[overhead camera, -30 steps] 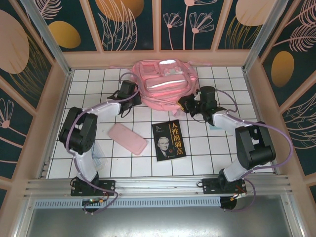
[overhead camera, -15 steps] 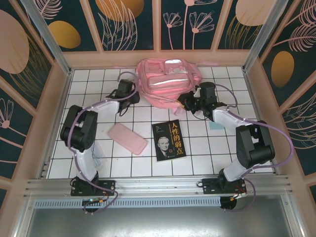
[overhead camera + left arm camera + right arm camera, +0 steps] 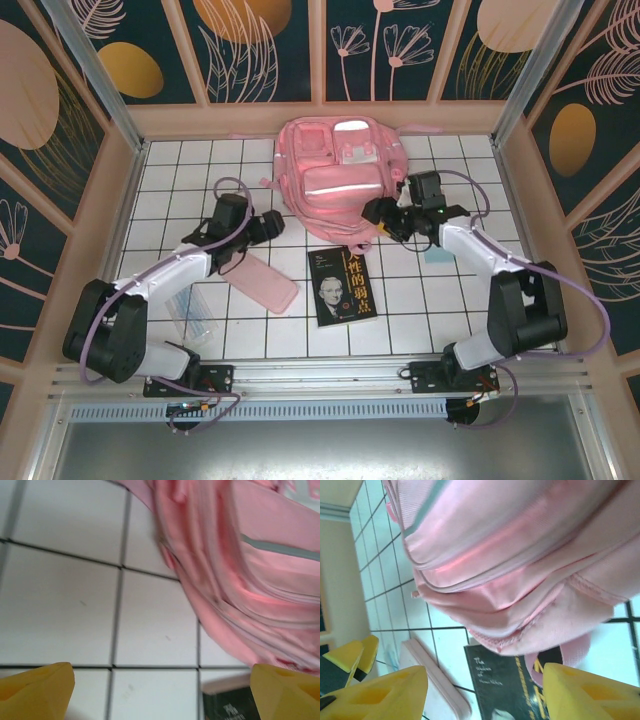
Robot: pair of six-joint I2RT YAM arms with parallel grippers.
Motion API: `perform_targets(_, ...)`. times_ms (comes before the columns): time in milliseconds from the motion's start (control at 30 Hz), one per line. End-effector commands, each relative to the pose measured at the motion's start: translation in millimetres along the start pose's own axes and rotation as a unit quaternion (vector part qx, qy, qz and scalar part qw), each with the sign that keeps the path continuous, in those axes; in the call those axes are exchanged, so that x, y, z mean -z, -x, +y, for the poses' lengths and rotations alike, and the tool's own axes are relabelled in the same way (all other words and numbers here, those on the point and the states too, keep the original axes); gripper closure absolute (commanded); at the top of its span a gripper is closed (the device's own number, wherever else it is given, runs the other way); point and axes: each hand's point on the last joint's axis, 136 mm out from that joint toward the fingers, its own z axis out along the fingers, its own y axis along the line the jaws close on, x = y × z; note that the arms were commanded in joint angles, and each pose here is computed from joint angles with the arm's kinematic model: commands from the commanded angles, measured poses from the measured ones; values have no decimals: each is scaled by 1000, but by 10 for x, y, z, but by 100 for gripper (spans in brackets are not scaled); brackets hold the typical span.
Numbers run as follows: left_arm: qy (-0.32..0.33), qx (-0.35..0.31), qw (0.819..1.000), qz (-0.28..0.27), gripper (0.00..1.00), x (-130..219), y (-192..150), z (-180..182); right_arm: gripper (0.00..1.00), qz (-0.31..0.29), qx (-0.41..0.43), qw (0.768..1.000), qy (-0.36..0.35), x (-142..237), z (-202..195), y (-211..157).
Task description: Pack books, pencil case, and school supplies into a backpack
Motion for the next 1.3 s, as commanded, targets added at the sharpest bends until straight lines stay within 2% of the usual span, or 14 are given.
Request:
perform_targets(0,-52,15,997,49,10,-1,-316,-307,38,38,37,995,-90,92,-394,-377)
perform_targets(167,-84,-5,992,99,12,-73,-677,-587,38,77,69,987,-123,-29,-531,-793)
perform_targets(400,-100,-15,985,142,22,-297,-977,-797,40,90,92,982,-137,-240,-685,-1015)
perform_targets(700,-65,-1,981,185,30,-557,-1310,-577,43,133,103,983,-67,-517,-493,-1353)
perform_targets(900,-49,14,978,201,40,-627,-1451,-444,47,144,101,984,14,-444,-39,-1437)
perform_targets(1033,-46,21,978,202,44,-642,-1467,-423,51,152,98,983,32,-421,70,-1462)
perform_targets(1133,-42,25,979,196,45,-635,-1449,-401,57,158,95,982,41,-430,98,-1490)
perform_targets(1267,-37,26,980,194,45,-625,-1456,-370,58,156,92,983,38,-467,40,-1506)
